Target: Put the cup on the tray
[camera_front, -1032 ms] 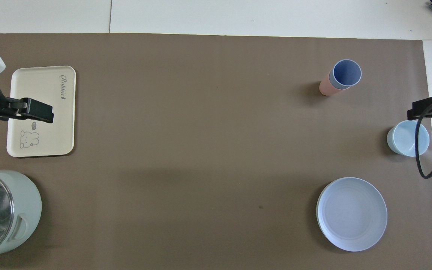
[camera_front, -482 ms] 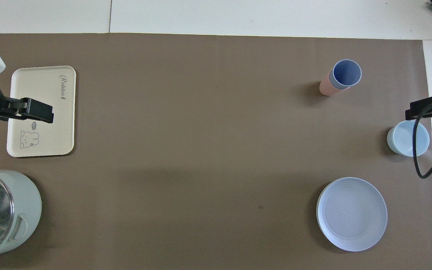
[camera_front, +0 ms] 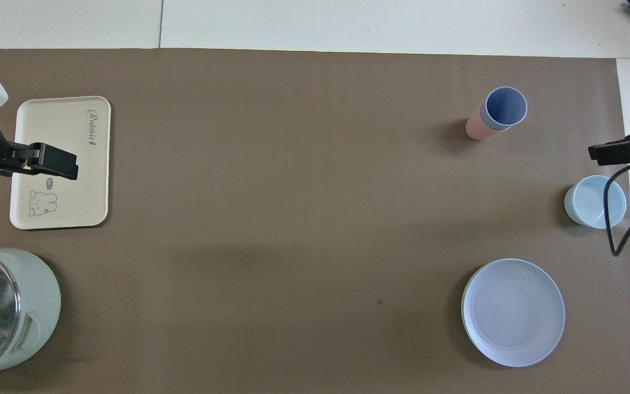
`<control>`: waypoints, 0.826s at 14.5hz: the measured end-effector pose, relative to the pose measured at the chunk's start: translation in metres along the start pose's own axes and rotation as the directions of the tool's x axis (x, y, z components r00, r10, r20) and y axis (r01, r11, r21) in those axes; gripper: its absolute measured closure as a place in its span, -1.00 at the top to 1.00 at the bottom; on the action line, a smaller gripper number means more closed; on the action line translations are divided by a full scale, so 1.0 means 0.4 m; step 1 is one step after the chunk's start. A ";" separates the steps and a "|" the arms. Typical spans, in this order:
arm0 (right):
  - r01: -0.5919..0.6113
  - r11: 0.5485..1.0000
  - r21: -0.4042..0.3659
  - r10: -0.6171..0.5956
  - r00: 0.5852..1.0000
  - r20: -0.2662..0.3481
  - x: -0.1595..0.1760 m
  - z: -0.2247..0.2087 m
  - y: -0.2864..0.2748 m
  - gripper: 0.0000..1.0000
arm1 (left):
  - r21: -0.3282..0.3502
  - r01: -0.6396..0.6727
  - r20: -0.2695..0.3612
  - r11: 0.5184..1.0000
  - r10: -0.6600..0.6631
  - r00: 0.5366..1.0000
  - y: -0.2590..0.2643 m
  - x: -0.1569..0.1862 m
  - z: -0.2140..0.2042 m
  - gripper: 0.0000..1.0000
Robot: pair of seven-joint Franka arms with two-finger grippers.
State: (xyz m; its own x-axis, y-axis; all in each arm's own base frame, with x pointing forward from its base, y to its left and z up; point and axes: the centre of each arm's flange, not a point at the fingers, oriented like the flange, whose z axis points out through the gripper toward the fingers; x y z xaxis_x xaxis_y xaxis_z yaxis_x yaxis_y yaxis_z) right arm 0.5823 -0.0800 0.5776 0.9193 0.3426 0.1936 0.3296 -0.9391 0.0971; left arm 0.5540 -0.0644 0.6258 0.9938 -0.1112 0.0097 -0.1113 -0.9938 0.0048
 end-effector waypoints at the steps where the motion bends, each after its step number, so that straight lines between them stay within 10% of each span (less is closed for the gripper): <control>1: 0.051 0.999 0.012 -0.050 0.999 -0.019 -0.009 0.032 0.029 1.00 | 0.000 0.000 0.000 1.000 0.000 1.000 0.000 0.000 0.000 1.00; 7: 0.395 0.901 0.177 -0.342 0.900 -0.270 -0.037 0.322 0.171 1.00 | 0.000 0.000 0.000 1.000 0.000 1.000 0.000 0.000 0.000 1.00; 12: 0.460 0.855 0.241 -0.326 0.836 -0.442 -0.032 0.487 0.173 1.00 | 0.000 0.000 0.000 1.000 0.000 1.000 0.000 0.000 0.000 1.00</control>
State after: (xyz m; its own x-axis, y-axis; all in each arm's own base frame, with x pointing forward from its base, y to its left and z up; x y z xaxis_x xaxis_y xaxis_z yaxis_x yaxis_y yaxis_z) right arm 0.6353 -0.1544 0.3917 0.5660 0.6037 0.5615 0.7565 -0.6509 -0.0627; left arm 0.5540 -0.0644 0.6258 0.9938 -0.1112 0.0096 -0.1113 -0.9938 0.0048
